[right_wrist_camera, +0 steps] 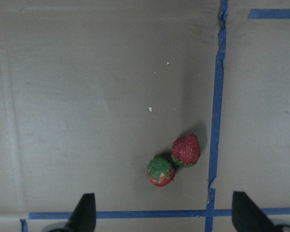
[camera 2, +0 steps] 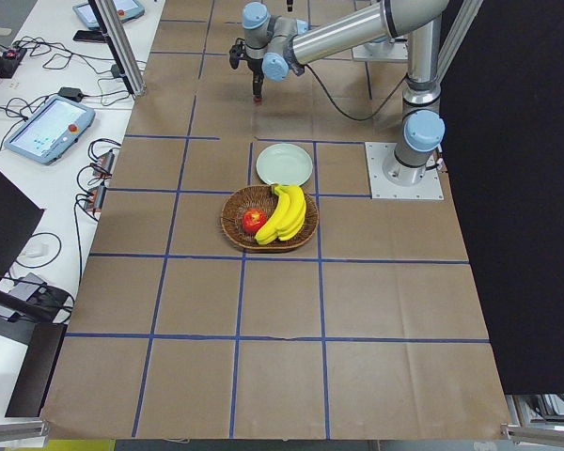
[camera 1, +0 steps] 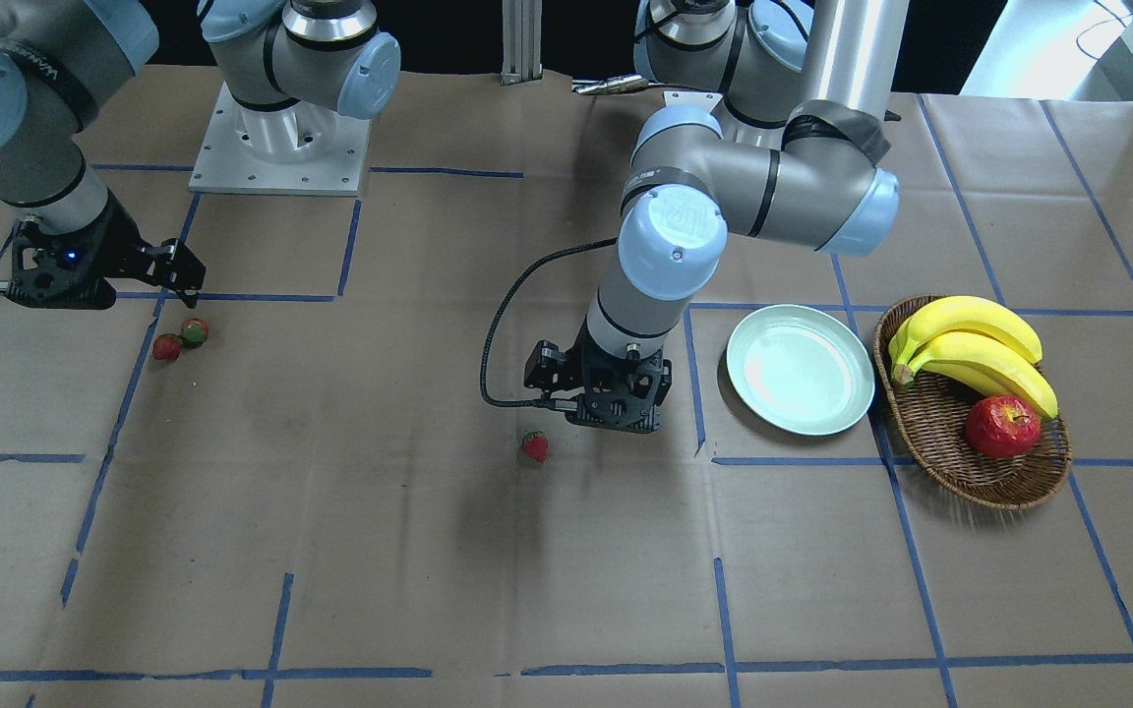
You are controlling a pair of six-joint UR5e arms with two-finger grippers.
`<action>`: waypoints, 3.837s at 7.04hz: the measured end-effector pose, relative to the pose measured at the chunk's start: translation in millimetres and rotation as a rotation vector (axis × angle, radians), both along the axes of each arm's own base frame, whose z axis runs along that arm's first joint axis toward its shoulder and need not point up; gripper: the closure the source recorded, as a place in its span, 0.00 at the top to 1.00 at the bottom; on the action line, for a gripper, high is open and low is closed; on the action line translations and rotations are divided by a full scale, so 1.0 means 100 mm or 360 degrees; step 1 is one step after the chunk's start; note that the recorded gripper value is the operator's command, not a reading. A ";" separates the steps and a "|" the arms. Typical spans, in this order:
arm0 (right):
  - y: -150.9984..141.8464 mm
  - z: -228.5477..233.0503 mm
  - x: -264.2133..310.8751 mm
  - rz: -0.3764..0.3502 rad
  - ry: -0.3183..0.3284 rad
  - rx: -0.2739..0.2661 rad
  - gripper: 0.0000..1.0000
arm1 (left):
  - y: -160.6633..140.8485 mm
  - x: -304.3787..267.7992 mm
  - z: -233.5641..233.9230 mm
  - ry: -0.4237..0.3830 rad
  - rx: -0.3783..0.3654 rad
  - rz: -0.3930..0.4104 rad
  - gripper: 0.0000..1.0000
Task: Collect all strawberries into plate
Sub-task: 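Reach the left gripper toward the center strawberry while the right moves to the pair, then grasp the center strawberry with the left gripper while the right grasps one of the pair, then carry the strawberry onto the green plate and release it while the right lifts its strawberry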
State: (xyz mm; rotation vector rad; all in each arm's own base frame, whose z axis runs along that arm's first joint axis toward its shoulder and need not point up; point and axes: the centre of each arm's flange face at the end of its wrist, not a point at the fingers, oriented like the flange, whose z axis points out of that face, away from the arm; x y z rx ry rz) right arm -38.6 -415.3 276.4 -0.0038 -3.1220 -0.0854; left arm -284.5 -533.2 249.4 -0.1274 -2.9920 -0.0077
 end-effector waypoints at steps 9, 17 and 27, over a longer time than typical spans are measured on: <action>0.10 -0.92 0.00 -0.0005 -0.0067 0.0150 0.97 | -0.20 -0.44 -0.85 -0.0029 0.0066 -0.0043 0.13; 0.07 -1.01 -0.01 -0.0008 -0.0075 0.0174 0.25 | -0.08 0.26 0.11 -0.0354 -0.0092 -0.0262 0.00; -0.91 0.22 1.27 0.0194 -0.0022 -0.0012 0.04 | 0.99 2.73 -0.54 -0.0426 0.0057 -0.0383 0.88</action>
